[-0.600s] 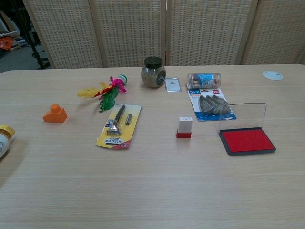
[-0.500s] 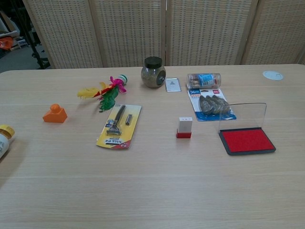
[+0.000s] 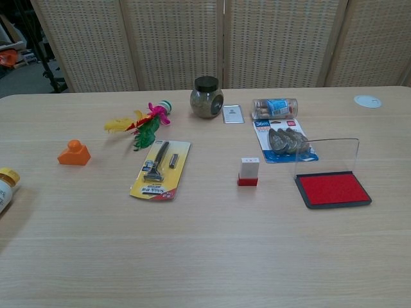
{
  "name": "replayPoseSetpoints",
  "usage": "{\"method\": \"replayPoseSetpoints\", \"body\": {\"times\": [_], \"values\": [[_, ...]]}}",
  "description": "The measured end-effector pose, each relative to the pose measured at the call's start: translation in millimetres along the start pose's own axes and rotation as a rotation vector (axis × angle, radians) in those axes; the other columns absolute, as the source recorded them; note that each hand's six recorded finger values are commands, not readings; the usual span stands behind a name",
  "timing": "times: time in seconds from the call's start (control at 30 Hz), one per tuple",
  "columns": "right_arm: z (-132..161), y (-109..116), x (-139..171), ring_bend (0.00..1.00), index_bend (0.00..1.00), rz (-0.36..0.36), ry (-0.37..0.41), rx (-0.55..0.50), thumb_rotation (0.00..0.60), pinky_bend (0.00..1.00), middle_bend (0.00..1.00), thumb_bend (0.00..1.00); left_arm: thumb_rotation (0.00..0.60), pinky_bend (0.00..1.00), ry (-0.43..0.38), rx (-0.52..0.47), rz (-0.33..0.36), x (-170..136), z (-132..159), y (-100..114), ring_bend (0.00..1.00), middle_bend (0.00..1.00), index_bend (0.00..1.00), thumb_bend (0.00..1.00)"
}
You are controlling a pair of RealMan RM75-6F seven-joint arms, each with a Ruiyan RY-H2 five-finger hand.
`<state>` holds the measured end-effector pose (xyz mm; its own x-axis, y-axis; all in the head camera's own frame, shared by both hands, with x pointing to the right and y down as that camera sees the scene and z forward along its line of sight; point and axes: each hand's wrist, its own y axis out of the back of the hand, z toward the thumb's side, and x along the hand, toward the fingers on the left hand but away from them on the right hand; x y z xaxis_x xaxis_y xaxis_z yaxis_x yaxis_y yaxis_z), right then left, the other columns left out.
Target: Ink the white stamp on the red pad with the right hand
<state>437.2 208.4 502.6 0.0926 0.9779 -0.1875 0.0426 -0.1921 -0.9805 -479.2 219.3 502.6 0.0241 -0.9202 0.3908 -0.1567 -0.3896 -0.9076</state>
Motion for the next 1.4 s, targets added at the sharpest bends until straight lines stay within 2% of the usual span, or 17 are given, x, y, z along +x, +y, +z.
{"method": "replayPoseSetpoints", "body": {"times": [0.1, 0.2, 0.27, 0.33, 0.37, 0.47, 0.53, 0.63, 0.77, 0.93, 1.17, 1.4], "values": [[7.0, 4.6, -19.8, 0.03, 0.0, -0.001, 0.046, 0.008, 0.6, 0.0, 0.04, 0.0, 0.6, 0.0, -0.002, 0.008, -0.004, 2.1, 1.8, -3.2, 0.0, 0.0, 0.0, 0.0], [18.5, 6.9, -42.1, 0.22, 0.0, 0.01, 0.111, 0.014, 0.6, 0.11, 0.22, 0.0, 0.6, 0.0, 0.004, 0.013, -0.009, 4.7, 1.8, -5.3, 0.0, 0.0, 0.0, 0.0], [28.8, 8.1, -58.4, 0.4, 0.0, 0.017, 0.162, 0.02, 0.6, 0.29, 0.38, 0.0, 0.6, 0.0, 0.009, 0.013, -0.011, 6.0, 1.5, -6.1, 0.0, 0.0, 0.0, 0.0], [40.0, 8.7, -72.2, 0.62, 0.0, 0.022, 0.213, 0.026, 0.6, 0.56, 0.59, 0.0, 0.6, 0.0, 0.016, 0.014, -0.014, 7.4, 0.7, -7.0, 0.0, 0.0, 0.0, 0.0], [44.8, 8.5, -77.3, 0.7, 0.0, 0.026, 0.234, 0.027, 0.6, 0.66, 0.66, 0.0, 0.6, 0.0, 0.018, 0.014, -0.015, 8.0, 0.3, -7.2, 0.0, 0.0, 0.0, 0.0], [59.0, 5.8, -90.6, 0.86, 0.0, 0.05, 0.291, 0.024, 0.6, 0.87, 0.8, 0.0, 0.6, 0.0, 0.027, 0.015, -0.018, 10.1, -0.9, -8.1, 0.0, 0.0, 0.0, 0.0], [68.4, 1.3, -97.6, 0.93, 0.0, 0.084, 0.322, 0.022, 0.6, 0.97, 0.86, 0.0, 0.6, 0.0, 0.036, 0.015, -0.021, 12.1, -2.4, -8.7, 0.0, 0.0, 0.0, 0.0], [88.2, -6.5, -110.2, 1.0, 0.0, 0.137, 0.378, 0.029, 0.6, 1.0, 0.93, 0.0, 0.6, 0.0, 0.048, 0.014, -0.025, 15.6, -3.8, -9.5, 0.0, 0.0, 0.0, 0.0], [119.6, -18.8, -126.5, 1.0, 0.01, 0.2, 0.447, 0.052, 0.6, 1.0, 0.98, 0.0, 0.6, 0.0, 0.059, 0.013, -0.03, 19.0, -5.4, -9.8, 0.0, 0.0, 0.0, 0.0], [168.3, -41.9, -140.0, 1.0, 0.1, 0.3, 0.504, 0.035, 0.6, 1.0, 1.0, 0.0, 0.6, 0.0, 0.079, 0.009, -0.039, 22.4, -9.8, -10.6, 0.0, 0.0, 0.0, 0.0], [211.6, -78.5, -161.8, 1.0, 0.18, 0.389, 0.464, 0.032, 0.6, 1.0, 1.0, 0.0, 0.6, 0.0, 0.094, -0.01, -0.042, 25.8, -14.1, -8.1, 0.0, 0.0, 0.0, 0.0], [251.9, -120.5, -175.3, 1.0, 0.3, 0.47, 0.414, 0.028, 0.6, 1.0, 1.0, 0.11, 0.6, 0.0, 0.104, -0.028, -0.037, 25.9, -18.5, -4.2, 0.0, 0.0, 0.0, 0.0]]}}
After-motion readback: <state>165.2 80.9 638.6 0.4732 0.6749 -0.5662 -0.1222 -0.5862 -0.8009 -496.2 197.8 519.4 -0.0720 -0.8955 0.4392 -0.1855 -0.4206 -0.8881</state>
